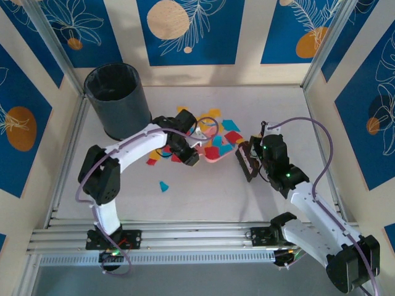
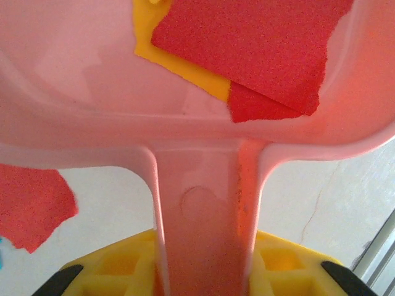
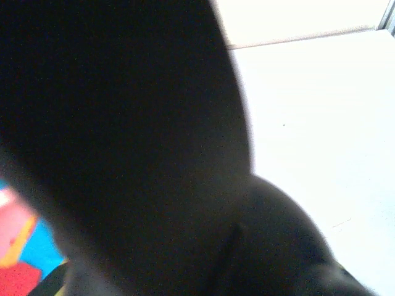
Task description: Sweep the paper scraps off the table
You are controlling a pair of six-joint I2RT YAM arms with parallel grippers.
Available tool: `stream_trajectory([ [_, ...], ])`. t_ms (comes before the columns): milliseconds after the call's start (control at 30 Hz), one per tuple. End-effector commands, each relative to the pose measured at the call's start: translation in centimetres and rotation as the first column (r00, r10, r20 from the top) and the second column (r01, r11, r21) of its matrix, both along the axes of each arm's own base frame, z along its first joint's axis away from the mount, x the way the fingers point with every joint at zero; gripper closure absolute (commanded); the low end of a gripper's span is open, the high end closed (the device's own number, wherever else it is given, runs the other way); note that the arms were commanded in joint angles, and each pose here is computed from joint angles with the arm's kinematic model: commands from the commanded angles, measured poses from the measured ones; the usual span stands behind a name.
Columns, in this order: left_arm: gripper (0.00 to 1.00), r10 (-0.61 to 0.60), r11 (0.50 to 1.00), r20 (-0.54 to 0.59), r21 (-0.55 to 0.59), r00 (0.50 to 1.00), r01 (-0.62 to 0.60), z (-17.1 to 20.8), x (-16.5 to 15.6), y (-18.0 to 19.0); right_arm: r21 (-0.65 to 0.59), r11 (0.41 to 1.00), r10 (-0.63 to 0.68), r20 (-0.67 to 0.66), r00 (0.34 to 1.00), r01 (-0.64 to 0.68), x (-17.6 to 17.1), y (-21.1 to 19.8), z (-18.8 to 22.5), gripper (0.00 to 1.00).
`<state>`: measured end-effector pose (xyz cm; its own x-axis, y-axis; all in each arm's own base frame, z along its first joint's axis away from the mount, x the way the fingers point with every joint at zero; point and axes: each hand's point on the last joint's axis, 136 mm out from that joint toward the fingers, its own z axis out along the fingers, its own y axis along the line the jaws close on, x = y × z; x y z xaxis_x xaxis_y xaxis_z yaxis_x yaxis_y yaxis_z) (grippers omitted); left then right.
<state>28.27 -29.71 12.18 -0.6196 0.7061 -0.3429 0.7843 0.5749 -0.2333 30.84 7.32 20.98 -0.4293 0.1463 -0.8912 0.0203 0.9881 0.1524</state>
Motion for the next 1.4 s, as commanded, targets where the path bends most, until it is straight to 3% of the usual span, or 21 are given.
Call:
stream_trajectory([
  [0, 1.0, 0.054, 0.989, 0.035, -0.142, 0.998, -0.049, 4.1, 1.1, -0.7, 0.015, 1.0, 0.021, 0.031, 0.999, -0.022, 0.4, 0.5, 0.8, 1.0],
  [433, 1.0, 0.259, 0.926, 0.053, -0.296, 0.964, -0.233, 11.4, 5.4, 2.6, 0.044, 0.997, 0.065, 0.005, 0.998, -0.065, 0.8, 1.6, 0.3, 1.0],
  [933, 1.0, 0.521, 0.751, 0.046, -0.5, 0.852, -0.432, 19.8, 12.3, 8.2, 0.038, 0.997, 0.073, -0.011, 0.997, -0.073, 1.1, 1.9, 0.1, 1.0],
  [1133, 1.0, 0.578, 0.684, 0.011, -0.552, 0.816, -0.477, 21.6, 13.7, 9.9, 0.034, 0.997, 0.074, -0.018, 0.997, -0.073, 1.3, 1.9, 0.0, 1.0],
  [1367, 1.0, 0.646, 0.567, -0.073, -0.62, 0.76, -0.542, 23.0, 15.2, 12.2, 0.029, 0.997, 0.075, -0.032, 0.997, -0.075, 1.5, 2.1, -0.4, 1.0],
])
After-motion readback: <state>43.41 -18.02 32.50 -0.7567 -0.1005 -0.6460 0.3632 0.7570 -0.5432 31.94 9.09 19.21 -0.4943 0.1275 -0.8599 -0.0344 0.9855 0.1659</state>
